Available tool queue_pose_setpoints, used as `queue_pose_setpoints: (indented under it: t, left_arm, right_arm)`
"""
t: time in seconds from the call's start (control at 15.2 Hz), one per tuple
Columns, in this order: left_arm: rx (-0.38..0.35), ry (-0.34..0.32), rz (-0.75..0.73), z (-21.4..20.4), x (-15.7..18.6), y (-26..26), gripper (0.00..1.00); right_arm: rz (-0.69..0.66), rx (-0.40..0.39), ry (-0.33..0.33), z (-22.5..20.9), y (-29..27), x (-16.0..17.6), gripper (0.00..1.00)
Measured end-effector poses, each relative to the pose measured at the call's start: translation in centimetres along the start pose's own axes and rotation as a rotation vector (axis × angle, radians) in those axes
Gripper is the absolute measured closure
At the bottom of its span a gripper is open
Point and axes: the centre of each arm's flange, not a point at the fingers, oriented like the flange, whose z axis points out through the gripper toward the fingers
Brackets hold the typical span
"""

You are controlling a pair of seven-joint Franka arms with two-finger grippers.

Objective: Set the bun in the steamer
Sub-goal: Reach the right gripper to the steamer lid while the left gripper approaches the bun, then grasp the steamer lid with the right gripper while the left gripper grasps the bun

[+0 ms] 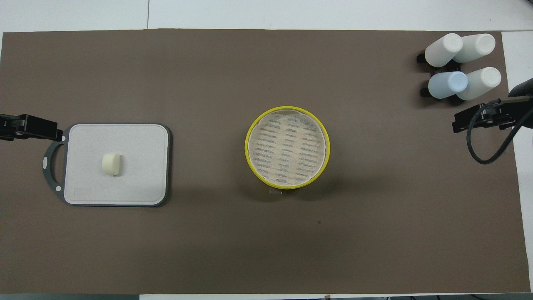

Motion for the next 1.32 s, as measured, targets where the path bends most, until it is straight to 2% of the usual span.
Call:
queue_pose_setpoints:
  t: [0.33, 0.46, 0.66, 0.99, 1.32]
  left_arm:
    - [0.001, -0.002, -0.004, 0.3, 0.0, -0.2, 0.00]
    - [0.005, 0.026, -0.011, 1.5, 0.1, -0.6, 0.00]
    - [0.007, 0.044, -0.029, 6.4, 0.0, -1.6, 0.00]
    - [0.010, 0.010, -0.029, 14.8, -0.6, -1.7, 0.00]
    - [0.036, 0.007, -0.016, 23.2, -1.2, -2.1, 0.00]
  right_arm:
    - [-0.029, 0.000, 0.001, 0.0, -0.4, 0.0, 0.00]
    - [-0.048, -0.004, 0.033, -0.2, -2.9, 0.5, 0.00]
    - [-0.038, -0.003, 0.069, 0.8, -12.6, 1.1, 0.00]
    - [0.055, -0.003, 0.056, 5.7, -30.9, 2.1, 0.01]
    - [0.099, -0.010, 0.058, 10.0, -41.5, 2.5, 0.01]
